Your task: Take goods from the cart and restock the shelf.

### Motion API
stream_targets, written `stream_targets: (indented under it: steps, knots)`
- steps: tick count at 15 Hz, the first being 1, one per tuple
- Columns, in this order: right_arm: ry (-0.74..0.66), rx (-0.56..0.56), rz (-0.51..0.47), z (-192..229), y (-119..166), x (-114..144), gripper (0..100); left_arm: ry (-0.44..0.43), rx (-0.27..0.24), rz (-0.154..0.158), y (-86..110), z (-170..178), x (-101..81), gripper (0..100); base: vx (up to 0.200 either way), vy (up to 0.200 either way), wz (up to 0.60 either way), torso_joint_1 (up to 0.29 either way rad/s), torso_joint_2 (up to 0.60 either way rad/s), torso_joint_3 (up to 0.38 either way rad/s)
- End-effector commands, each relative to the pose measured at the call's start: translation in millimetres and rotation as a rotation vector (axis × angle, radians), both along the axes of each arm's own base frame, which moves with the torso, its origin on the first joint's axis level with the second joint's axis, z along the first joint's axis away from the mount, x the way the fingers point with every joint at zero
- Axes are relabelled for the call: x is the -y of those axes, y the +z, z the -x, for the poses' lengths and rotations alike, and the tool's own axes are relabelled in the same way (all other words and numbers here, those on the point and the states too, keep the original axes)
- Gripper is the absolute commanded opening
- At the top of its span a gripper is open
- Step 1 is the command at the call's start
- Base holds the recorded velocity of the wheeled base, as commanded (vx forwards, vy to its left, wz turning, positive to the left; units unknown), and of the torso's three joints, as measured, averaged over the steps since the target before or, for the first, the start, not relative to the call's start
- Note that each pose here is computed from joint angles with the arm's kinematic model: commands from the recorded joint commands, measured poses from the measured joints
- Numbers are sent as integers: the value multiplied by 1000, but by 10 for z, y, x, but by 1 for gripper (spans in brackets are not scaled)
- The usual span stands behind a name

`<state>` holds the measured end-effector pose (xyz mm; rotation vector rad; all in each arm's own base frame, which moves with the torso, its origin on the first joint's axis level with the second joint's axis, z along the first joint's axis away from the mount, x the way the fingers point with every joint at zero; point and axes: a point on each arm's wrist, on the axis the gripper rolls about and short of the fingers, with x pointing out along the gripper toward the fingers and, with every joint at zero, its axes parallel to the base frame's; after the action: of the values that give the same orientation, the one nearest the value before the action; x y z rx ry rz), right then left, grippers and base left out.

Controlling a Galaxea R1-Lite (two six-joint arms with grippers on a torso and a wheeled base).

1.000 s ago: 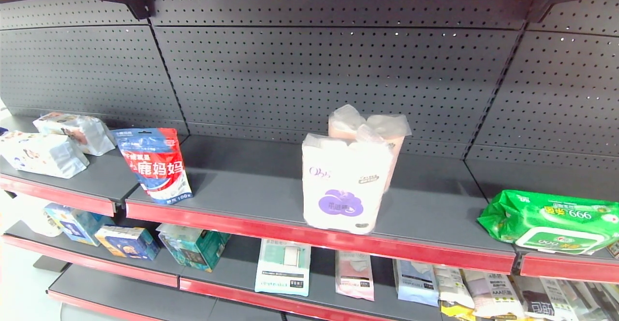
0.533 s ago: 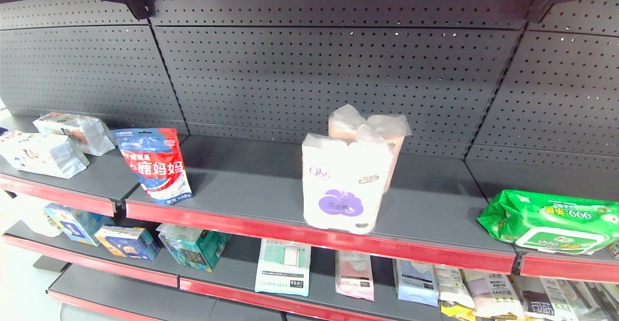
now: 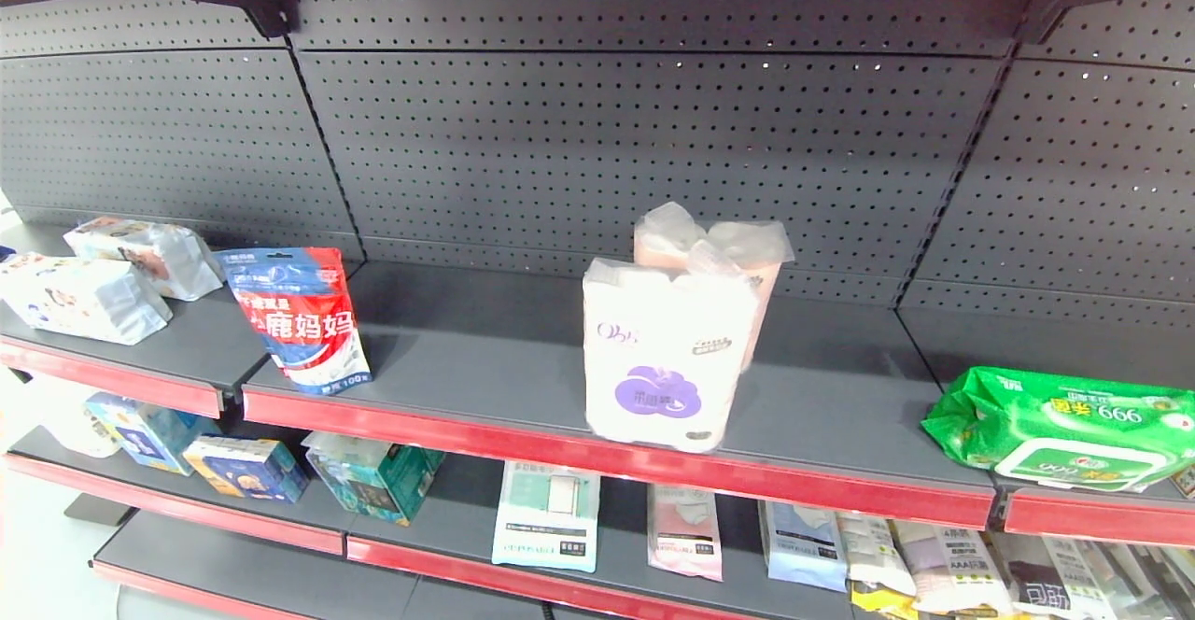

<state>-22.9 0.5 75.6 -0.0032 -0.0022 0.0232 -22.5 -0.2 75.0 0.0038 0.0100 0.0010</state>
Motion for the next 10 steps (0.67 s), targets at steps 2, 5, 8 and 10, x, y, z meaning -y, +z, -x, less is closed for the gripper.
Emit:
stream_targets:
  steps: [2,5,8,10]
  knots:
    - [0,-2,0,-2,1,-1,100,0,-1,-1,0,0,0,100,0,0,0,0,0,0]
    - [-2,-2,-2,-2,1,0,100,0,1,-1,-1,1,0,100,0,0,-600,4,4,2]
    - [0,-2,1,-2,1,0,100,0,-1,1,0,0,0,100,0,0,-600,6,6,4]
    - [0,-2,1,-2,1,0,100,0,-1,1,0,0,0,100,0,0,-600,2,-5,-2]
